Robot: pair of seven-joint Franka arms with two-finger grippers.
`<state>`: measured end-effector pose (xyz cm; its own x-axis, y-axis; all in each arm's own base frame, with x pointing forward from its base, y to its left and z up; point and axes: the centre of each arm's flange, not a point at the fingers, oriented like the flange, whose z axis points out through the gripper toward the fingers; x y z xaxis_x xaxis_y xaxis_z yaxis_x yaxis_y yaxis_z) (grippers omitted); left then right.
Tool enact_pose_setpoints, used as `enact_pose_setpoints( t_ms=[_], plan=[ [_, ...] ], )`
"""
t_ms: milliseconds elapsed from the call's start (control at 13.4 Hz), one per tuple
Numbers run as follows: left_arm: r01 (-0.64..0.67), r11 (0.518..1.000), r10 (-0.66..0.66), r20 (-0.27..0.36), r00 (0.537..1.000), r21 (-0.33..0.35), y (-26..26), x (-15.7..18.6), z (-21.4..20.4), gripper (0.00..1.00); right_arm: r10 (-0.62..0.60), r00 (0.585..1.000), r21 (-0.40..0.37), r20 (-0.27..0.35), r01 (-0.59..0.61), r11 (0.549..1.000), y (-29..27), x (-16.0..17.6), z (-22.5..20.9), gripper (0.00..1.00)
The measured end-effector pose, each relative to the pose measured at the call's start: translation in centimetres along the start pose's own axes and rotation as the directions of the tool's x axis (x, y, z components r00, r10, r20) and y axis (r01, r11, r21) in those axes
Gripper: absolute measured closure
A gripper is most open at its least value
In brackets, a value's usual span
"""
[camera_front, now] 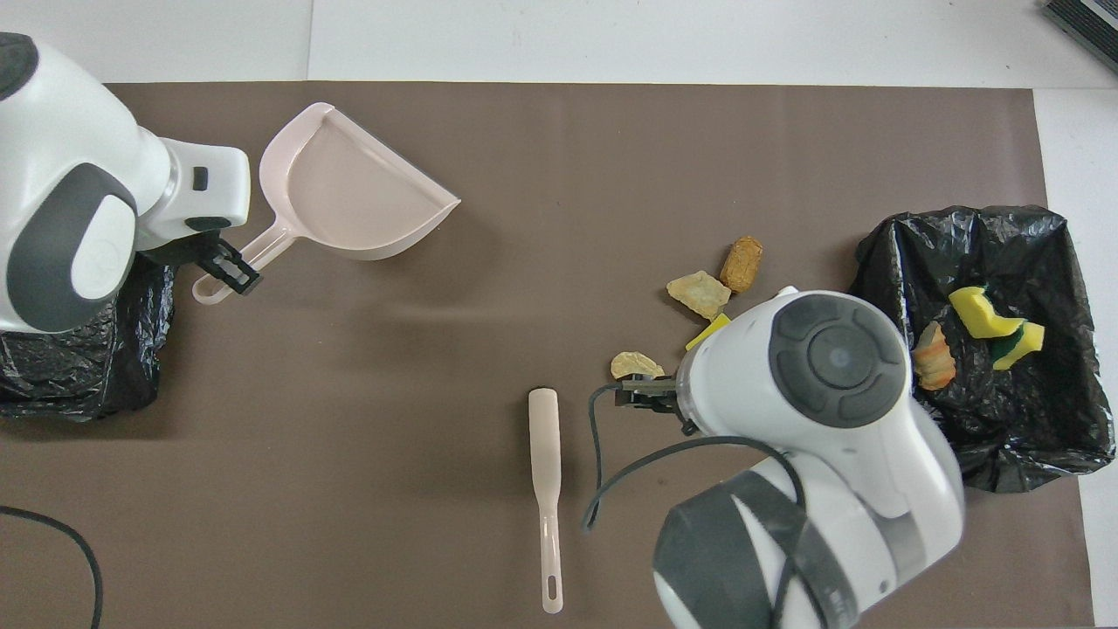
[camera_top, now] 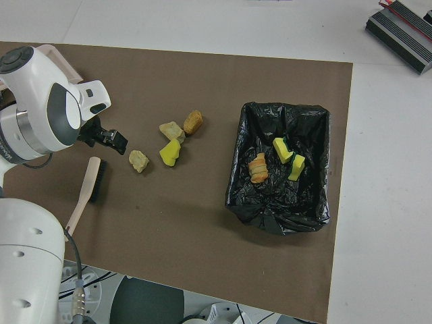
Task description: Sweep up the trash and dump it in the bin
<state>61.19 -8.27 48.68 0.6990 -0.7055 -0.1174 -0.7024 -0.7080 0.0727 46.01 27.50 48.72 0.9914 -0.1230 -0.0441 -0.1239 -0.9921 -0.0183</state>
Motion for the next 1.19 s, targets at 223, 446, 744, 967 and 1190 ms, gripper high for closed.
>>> enact_pose_setpoints(
  t_ms=[223,446,744,967,1190],
  plan=[
    [-0.148,0.988,0.15,0.042,0.988,-0.043,-3.7,-5.1,1.2,0.67,0.037,0.999,0.013,-0.019,-0.037,0.999,-4.9,-5.3,4.1,0.0],
    [-0.259,0.964,0.264,0.073,0.962,-0.065,-3.7,-7.2,2.8,0.67,0.069,0.997,0.023,-0.027,-0.068,0.997,-7.1,-9.4,7.3,0.0],
    [-0.397,0.917,0.398,0.044,0.916,-0.025,-1.5,-8.0,5.0,0.67,0.002,1.0,-0.003,-0.012,-0.002,1.0,-9.3,-15.2,11.7,0.0],
    [-0.452,0.892,0.451,0.038,0.892,-0.001,1.3,-8.3,6.5,0.67,-0.049,0.999,-0.019,-0.002,0.049,0.999,-10.3,-17.6,14.3,0.0],
    [-0.499,0.864,0.499,0.022,0.866,0.058,3.8,-7.0,6.8,0.67,-0.053,0.999,-0.024,0.002,0.053,0.998,-10.4,-17.7,15.3,0.04]
  ],
)
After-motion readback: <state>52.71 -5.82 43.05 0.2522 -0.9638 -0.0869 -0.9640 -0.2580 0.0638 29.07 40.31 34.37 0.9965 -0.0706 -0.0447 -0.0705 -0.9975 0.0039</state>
